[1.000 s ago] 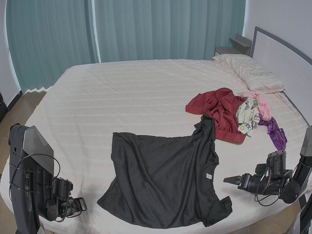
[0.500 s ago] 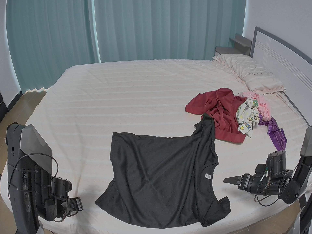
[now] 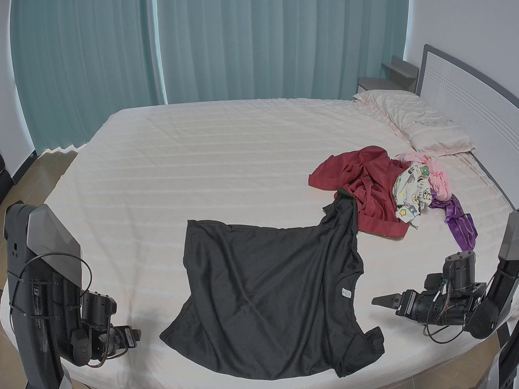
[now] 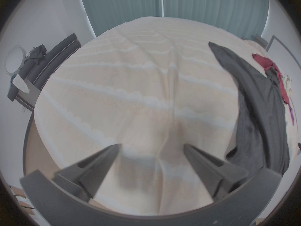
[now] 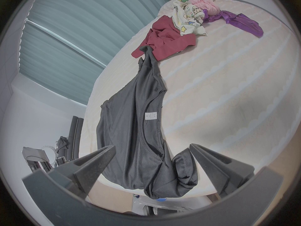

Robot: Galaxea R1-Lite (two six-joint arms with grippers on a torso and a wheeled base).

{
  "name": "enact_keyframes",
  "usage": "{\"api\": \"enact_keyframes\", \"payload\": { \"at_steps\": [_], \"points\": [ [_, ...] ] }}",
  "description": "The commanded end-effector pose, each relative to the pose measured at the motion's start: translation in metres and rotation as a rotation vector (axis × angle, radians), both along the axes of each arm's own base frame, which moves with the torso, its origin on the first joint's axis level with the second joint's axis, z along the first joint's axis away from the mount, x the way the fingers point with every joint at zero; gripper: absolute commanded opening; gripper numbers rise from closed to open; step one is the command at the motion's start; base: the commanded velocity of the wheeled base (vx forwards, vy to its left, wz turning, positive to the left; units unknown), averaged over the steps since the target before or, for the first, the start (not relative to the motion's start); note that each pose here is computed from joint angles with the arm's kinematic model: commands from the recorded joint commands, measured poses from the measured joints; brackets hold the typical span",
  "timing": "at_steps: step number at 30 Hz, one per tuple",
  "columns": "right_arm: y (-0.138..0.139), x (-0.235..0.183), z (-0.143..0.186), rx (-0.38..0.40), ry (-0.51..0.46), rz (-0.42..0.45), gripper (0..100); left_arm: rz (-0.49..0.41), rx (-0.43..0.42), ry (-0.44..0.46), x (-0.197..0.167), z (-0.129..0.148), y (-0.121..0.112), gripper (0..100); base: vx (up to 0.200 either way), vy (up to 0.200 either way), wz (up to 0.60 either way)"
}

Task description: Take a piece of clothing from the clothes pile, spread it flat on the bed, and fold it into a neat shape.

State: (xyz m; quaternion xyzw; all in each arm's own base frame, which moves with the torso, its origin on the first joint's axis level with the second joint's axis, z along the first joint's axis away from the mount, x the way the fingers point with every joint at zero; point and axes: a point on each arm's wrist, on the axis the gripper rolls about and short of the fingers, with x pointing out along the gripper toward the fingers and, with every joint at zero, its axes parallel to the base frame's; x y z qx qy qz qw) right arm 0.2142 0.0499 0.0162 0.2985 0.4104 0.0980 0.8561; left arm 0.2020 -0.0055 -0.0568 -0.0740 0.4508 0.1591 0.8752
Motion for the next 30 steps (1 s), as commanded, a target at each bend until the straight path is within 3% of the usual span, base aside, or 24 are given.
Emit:
{"api": "enact_keyframes", "payload": {
  "at_steps": [1,3,4,9,14,19,24,30],
  "points": [
    [0.0,-0.003,-0.001,-0.003,0.007,0.002,100,-0.012,-0.053,-0.102,0.001,0.025,0.002,100,0.0,0.0,0.0],
    [0.0,-0.004,-0.001,-0.006,0.012,0.004,100,-0.044,-0.106,-0.144,0.001,0.038,0.002,100,0.0,0.0,0.0],
    [0.001,-0.004,-0.002,-0.012,0.015,0.015,100,-0.092,-0.173,-0.147,-0.003,0.047,0.0,100,0.0,0.0,0.0],
    [0.003,-0.008,-0.004,-0.024,0.024,0.038,100,-0.198,-0.344,-0.048,-0.019,0.057,-0.006,100,0.0,0.0,0.0],
    [0.006,-0.011,-0.005,-0.027,0.035,0.055,100,-0.268,-0.441,0.012,-0.025,0.055,-0.014,100,-0.12,0.0,0.0],
    [0.007,-0.011,-0.008,-0.034,0.042,0.065,100,-0.253,-0.51,0.02,-0.023,0.056,-0.029,100,-0.2,0.0,0.0],
    [0.009,-0.012,-0.008,-0.04,0.041,0.078,100,-0.162,-0.596,0.016,-0.01,0.056,-0.047,100,-0.2,0.0,0.0],
    [0.01,-0.013,-0.008,-0.039,0.039,0.083,100,-0.086,-0.613,-0.007,0.007,0.05,-0.052,100,-0.167,0.0,0.0]
  ]
}}
